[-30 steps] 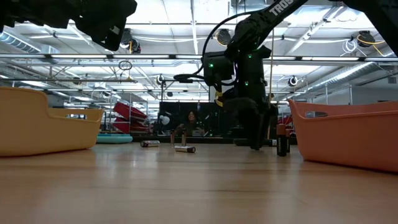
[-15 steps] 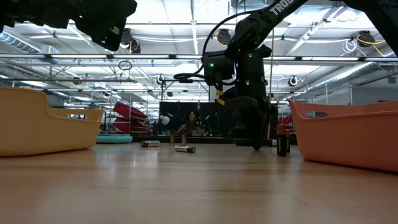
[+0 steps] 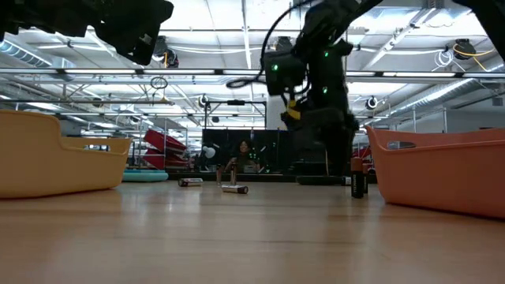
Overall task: Sort batteries
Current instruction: Put the black battery into the orange bin
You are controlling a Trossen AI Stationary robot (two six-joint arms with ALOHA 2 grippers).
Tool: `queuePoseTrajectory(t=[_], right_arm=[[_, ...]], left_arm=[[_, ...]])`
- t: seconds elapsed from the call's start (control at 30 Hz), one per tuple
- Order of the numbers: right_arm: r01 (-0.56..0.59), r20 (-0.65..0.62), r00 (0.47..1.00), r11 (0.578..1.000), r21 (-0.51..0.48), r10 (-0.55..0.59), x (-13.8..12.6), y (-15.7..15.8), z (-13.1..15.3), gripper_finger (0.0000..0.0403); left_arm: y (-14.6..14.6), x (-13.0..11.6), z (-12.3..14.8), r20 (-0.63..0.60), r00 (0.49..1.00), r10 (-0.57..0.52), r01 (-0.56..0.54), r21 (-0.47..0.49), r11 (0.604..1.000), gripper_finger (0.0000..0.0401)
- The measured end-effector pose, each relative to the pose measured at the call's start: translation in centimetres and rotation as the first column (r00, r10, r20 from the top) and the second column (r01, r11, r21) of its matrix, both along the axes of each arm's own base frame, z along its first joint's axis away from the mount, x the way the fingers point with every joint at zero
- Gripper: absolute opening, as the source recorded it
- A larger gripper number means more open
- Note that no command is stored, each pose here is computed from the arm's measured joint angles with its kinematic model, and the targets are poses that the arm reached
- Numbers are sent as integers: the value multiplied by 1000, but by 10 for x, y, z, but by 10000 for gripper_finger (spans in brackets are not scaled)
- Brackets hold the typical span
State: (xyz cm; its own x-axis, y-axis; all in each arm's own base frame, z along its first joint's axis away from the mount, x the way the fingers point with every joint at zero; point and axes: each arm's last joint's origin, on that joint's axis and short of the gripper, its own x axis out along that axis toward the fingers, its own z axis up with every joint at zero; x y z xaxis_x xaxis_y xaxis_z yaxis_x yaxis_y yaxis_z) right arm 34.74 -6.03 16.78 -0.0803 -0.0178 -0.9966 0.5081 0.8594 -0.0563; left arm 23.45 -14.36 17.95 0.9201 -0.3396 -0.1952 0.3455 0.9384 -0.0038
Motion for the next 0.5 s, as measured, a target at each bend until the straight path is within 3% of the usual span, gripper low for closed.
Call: queuePoseTrajectory(t=[0.27, 0.5], right_arm=[[-136, 93, 987, 989, 50, 131, -17, 79, 51, 14], [-123, 199, 974, 991, 50, 111, -52, 140, 97, 44]], left_arm=[[0, 0, -1, -12, 1000, 4, -4, 8, 1000, 184], [1, 0, -1, -15, 999, 31, -31, -6, 1000, 184]])
